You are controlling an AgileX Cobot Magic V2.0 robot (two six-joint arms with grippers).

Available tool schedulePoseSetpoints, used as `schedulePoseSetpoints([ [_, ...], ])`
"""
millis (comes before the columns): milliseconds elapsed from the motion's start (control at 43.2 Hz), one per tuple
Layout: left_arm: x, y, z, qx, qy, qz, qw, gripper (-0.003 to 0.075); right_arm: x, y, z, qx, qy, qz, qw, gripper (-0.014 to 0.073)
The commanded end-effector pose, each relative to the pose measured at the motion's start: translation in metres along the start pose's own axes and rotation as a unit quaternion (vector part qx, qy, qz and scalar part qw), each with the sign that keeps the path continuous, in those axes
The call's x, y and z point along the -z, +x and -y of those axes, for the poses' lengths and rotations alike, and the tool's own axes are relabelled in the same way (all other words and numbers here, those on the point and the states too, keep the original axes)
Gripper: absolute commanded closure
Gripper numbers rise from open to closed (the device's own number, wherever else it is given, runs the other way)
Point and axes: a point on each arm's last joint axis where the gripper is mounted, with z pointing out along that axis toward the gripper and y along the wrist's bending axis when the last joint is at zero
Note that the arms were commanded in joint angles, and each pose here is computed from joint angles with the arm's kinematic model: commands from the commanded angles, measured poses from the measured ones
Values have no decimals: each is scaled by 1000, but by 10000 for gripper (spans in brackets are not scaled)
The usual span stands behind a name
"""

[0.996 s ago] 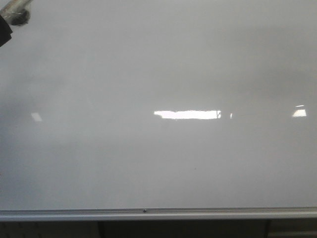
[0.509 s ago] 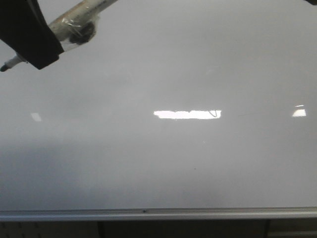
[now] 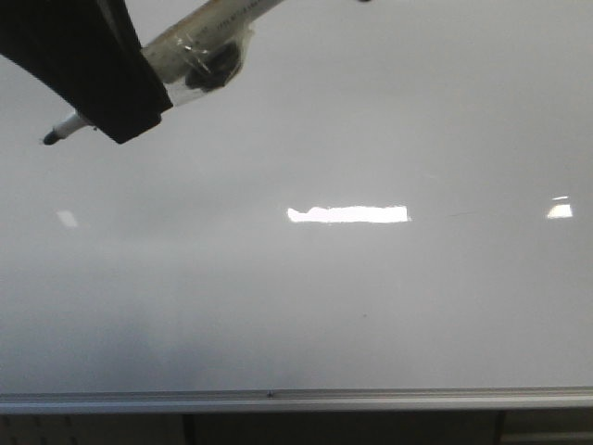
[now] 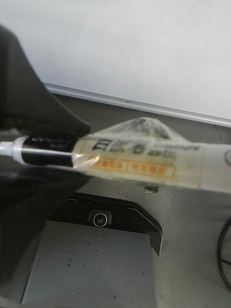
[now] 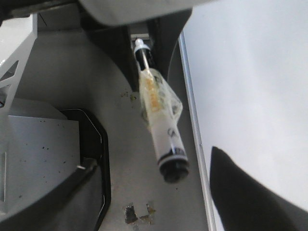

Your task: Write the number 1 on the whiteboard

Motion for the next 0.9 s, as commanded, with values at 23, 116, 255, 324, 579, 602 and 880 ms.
schedulePoseSetpoints([
  [23, 17, -11, 2, -4, -23, 47, 999, 741, 6, -18, 3, 10, 24, 53, 998, 89],
  [116, 17, -12, 2, -4, -25, 49, 998, 741, -2, -21, 4, 11, 23, 54, 998, 89],
  [255, 17, -12, 1, -3, -29, 53, 998, 741, -8, -23, 4, 13, 21, 55, 998, 89],
  [324, 17, -12, 1, -3, -29, 53, 998, 741, -8, -23, 4, 13, 22, 56, 998, 105],
  [579, 17, -12, 1, -3, -29, 53, 998, 741, -8, -22, 3, 13, 16, 51, 998, 327],
  [602, 17, -12, 1, -3, -29, 53, 998, 741, -8, -22, 3, 13, 16, 50, 999, 337],
  [880, 17, -12, 1, -3, -30, 53, 998, 741, -9, -22, 3, 14, 14, 48, 999, 527],
])
